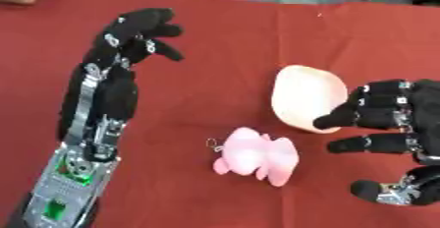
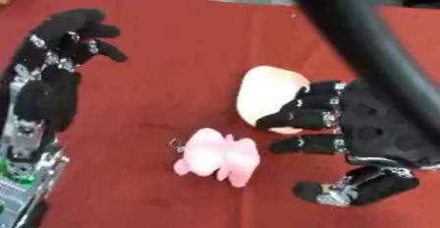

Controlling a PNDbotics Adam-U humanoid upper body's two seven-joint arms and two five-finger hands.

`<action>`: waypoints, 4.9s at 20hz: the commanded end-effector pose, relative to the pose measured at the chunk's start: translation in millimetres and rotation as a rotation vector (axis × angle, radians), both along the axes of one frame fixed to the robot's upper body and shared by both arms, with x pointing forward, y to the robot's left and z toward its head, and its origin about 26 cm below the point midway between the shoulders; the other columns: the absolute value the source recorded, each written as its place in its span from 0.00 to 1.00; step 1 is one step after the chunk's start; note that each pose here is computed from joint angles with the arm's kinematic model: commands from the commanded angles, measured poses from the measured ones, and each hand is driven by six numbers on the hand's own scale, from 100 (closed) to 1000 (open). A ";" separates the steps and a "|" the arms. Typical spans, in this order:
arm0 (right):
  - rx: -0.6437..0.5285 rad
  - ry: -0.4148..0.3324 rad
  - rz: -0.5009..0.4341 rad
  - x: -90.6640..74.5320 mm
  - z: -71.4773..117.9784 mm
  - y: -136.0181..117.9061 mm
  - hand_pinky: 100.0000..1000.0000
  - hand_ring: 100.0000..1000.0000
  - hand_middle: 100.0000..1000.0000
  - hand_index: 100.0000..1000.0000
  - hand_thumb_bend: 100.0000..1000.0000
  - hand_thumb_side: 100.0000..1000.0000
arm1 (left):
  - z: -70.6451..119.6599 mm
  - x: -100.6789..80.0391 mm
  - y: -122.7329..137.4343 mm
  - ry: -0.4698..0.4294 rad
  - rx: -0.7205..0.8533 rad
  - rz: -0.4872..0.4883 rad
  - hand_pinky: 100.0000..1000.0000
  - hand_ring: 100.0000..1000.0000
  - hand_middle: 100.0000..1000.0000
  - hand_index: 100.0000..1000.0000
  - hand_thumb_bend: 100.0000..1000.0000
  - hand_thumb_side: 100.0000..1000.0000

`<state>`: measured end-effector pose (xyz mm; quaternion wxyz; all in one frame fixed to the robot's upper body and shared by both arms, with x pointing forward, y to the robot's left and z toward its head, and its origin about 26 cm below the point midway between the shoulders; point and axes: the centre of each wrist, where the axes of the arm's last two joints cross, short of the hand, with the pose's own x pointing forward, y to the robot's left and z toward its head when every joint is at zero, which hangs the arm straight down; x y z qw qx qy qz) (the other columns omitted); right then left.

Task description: Pick up objects on the table and place them in the box.

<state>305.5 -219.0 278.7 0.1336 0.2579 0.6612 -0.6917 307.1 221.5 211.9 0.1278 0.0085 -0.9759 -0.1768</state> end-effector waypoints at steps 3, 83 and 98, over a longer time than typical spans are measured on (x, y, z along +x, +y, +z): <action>-0.007 -0.014 -0.012 -2.7 5.1 7.2 0.59 0.68 0.83 0.76 0.25 0.45 | 8.4 -2.6 -4.0 -0.036 -0.006 -0.025 0.51 0.74 0.76 0.86 0.00 0.83; -0.024 -0.086 -0.070 16.9 -1.2 56.8 0.28 0.57 0.79 0.81 0.40 0.56 | 28.8 -1.7 -40.3 -0.092 0.013 -0.181 0.50 0.75 0.76 0.85 0.00 0.81; -0.079 -0.081 -0.140 39.4 -23.1 57.3 0.31 0.56 0.78 0.80 0.36 0.53 | 32.7 -2.1 -46.9 -0.102 0.005 -0.212 0.50 0.75 0.76 0.85 0.00 0.81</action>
